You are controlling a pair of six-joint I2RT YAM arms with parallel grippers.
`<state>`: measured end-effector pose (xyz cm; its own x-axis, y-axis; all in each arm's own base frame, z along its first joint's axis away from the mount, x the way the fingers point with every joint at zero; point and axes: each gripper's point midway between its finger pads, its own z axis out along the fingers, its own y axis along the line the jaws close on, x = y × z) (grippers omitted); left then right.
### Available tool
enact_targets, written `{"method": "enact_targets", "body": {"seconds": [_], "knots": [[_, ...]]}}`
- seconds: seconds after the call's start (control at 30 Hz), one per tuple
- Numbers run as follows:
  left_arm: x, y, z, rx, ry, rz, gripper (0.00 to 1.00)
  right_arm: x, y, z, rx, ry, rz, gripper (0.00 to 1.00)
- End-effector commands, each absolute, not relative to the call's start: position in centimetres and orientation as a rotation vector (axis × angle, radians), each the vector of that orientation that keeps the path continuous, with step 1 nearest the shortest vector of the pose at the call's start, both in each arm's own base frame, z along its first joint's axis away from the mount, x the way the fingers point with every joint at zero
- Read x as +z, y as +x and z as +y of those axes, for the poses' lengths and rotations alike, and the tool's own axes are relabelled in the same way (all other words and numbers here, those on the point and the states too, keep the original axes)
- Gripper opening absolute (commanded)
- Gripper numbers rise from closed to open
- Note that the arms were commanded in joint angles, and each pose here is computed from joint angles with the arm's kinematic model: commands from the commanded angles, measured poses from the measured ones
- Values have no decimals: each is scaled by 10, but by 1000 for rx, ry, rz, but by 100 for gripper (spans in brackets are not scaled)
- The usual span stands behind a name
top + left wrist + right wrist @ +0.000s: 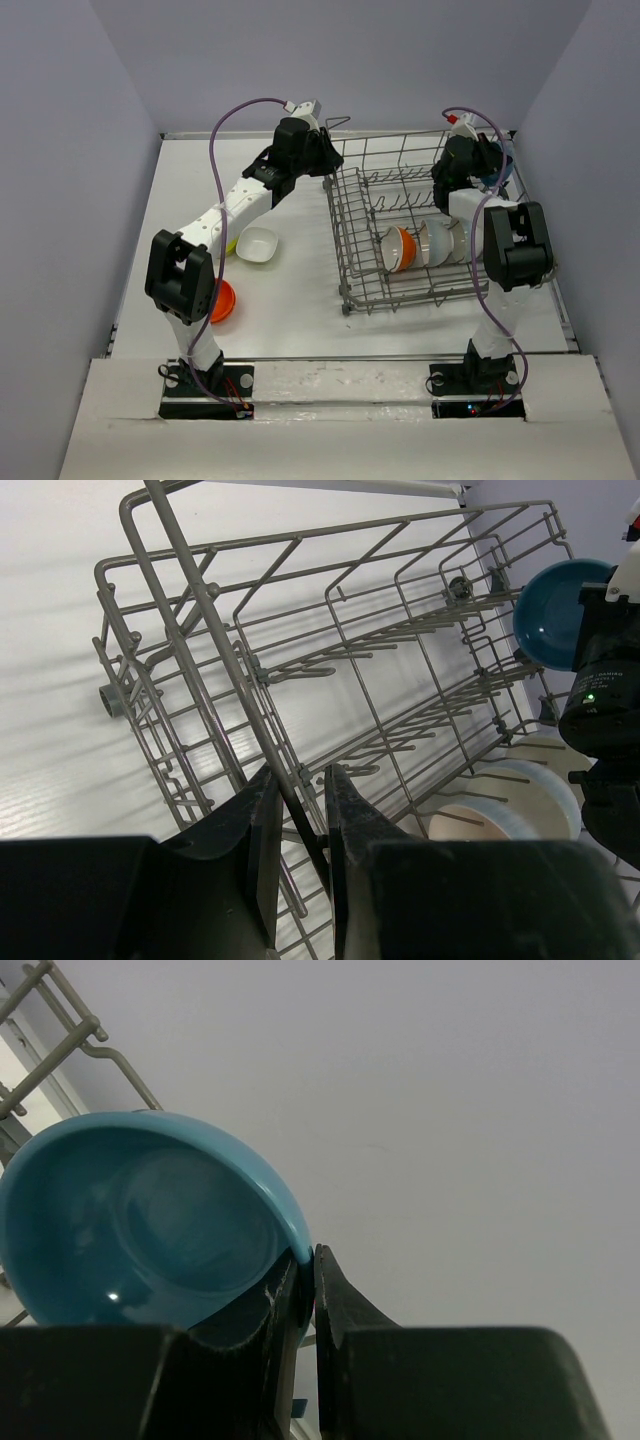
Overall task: Load the bowls into the dish rack
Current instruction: Insert the bowl into the dish rack.
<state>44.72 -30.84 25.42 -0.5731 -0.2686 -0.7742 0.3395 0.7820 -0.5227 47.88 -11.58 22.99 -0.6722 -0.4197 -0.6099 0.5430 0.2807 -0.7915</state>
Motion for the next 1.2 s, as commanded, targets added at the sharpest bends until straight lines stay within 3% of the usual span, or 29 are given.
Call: {"method": "enact_targets", "body": {"seconds": [0.0, 1.17], "knots": [[316, 446, -311, -842, 186, 1831, 0, 239, 478, -101, -1452, 91, 1725, 14], [319, 443, -312, -846, 188, 1827, 0, 220, 482, -75, -1370, -55, 1770, 27]]}}
